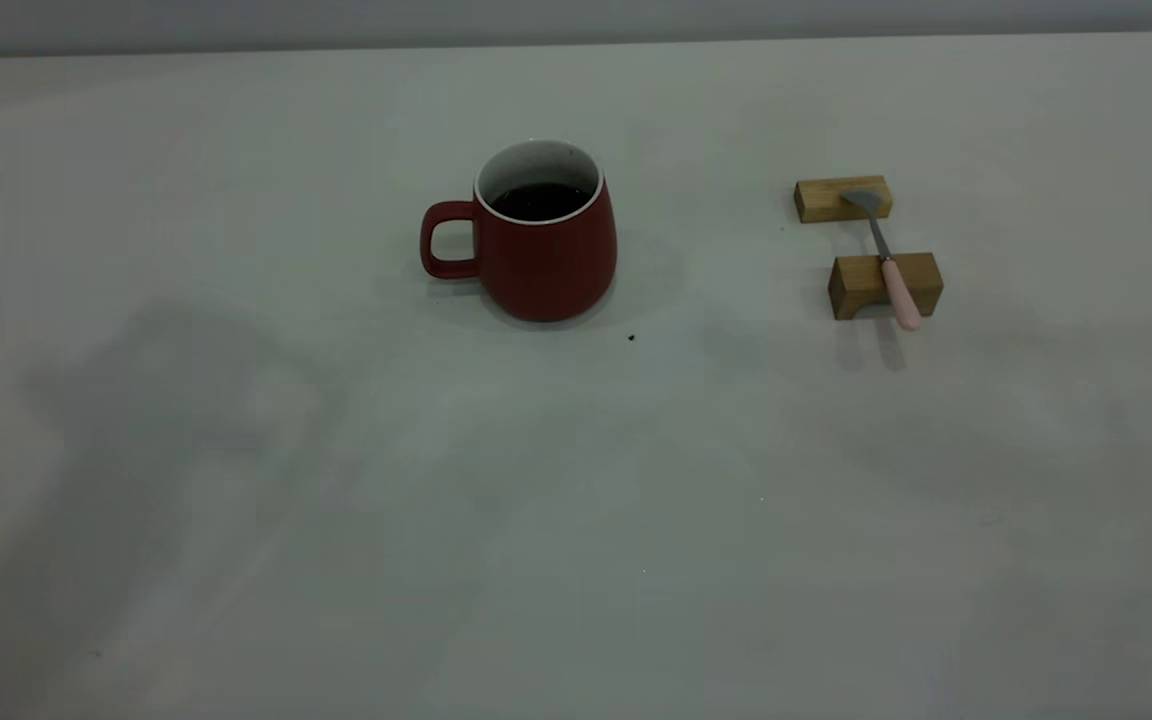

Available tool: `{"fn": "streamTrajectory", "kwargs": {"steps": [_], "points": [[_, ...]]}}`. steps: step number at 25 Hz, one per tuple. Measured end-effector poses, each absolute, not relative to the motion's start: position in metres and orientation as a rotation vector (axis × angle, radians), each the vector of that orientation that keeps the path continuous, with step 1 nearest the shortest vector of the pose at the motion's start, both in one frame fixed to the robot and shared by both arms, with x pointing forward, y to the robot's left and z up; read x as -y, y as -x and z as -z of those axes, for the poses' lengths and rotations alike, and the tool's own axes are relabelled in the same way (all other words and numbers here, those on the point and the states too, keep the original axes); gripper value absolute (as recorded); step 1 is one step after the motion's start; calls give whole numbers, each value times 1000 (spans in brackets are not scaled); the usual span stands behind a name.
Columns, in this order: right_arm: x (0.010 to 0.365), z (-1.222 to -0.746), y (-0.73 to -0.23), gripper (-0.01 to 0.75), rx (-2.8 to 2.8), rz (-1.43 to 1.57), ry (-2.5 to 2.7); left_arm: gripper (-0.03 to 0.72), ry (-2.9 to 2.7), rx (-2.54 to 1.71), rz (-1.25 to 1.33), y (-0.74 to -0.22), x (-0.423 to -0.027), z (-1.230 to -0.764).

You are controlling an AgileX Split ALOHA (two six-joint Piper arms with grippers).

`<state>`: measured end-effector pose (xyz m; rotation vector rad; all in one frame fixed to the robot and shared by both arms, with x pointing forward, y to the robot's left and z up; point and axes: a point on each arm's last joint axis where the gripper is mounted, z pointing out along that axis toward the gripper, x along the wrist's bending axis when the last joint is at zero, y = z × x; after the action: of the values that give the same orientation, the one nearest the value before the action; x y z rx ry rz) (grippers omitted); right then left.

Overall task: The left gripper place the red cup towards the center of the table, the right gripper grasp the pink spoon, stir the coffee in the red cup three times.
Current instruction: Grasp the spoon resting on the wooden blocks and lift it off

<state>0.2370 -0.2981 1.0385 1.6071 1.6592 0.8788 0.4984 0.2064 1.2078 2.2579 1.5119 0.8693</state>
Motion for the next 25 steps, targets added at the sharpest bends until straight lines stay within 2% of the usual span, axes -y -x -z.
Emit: {"fn": "streamTrajectory", "kwargs": {"steps": [4,9,15,25], "points": [[298,-1039,-237,503,-1658,-879,-1608,587,-2210,-1493,-784,-429,-235,-1204],[298,-1039,-237,503,-1658,-879,-1608,587,-2134,-1519,-729,-347,-275,-1170],[298,-1039,-237,503,-1658,-879,-1608,587,-1923,-1754,-757,-290,-307,-1123],[298,-1039,-237,503,-1659,-879,-1607,587,-1710,-1818,-804,-235,-311,-1058]]}}
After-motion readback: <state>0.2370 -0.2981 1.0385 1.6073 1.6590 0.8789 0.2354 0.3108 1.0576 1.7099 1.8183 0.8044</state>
